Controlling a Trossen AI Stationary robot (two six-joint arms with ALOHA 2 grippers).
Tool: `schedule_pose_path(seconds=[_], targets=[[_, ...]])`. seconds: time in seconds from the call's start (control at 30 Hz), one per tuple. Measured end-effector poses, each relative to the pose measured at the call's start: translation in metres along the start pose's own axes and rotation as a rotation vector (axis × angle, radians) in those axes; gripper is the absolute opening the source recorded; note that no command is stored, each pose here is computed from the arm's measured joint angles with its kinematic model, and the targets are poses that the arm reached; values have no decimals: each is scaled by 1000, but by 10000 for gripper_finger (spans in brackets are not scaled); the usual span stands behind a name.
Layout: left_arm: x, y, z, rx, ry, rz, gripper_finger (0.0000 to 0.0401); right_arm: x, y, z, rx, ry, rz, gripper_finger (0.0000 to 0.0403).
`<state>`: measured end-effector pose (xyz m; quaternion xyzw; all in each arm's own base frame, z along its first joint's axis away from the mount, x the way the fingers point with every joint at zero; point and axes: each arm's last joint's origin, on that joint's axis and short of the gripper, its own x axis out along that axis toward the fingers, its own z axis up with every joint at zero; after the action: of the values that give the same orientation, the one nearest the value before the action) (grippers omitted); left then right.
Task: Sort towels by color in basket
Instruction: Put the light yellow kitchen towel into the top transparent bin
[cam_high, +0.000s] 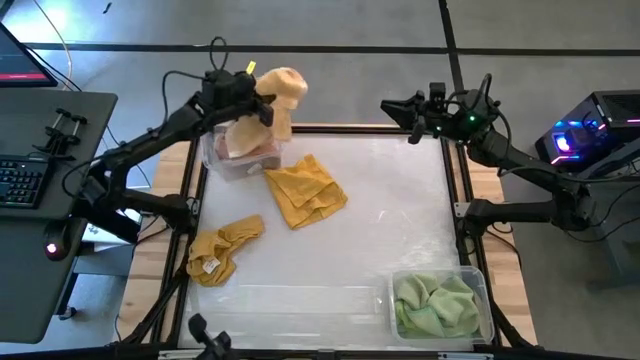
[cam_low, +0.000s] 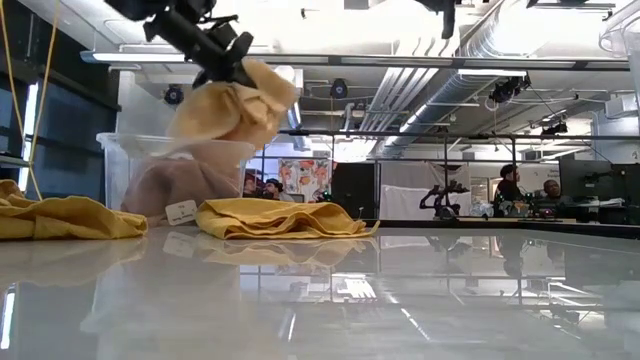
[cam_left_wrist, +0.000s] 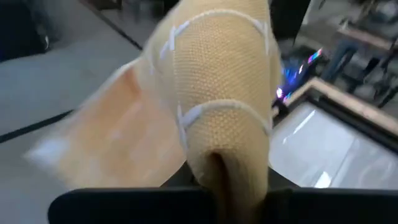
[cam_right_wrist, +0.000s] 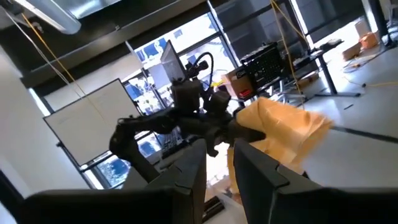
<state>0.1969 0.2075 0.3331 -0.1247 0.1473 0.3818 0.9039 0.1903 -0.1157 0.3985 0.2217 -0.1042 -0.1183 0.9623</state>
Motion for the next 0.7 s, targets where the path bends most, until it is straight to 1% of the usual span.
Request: schedule_pose_path(seconds=[0.1,0.23,0.33,0.43,0.57,0.63,0.7], targets=[[5,4,-18,-15,1,9,3,0,1,-1,25,13,20,75],[2,14,-50,-27,88,43,3,0,1,-2,53,40,47,75],[-4,20,-70,-36,185,89,3,0,2,-3,60,44,45,75],[-11,25,-83,-43,316,149,6,0,1,-3,49,40,39,75],[-19,32,-96,-18,465,289,29,0,1,-3,41,38,35,75],[-23,36,-99,-64,524,339,51,0,1,-3,22,35,30,75],[-27,39,-99,-150,555,377,78,0,1,-3,4,35,31,75]])
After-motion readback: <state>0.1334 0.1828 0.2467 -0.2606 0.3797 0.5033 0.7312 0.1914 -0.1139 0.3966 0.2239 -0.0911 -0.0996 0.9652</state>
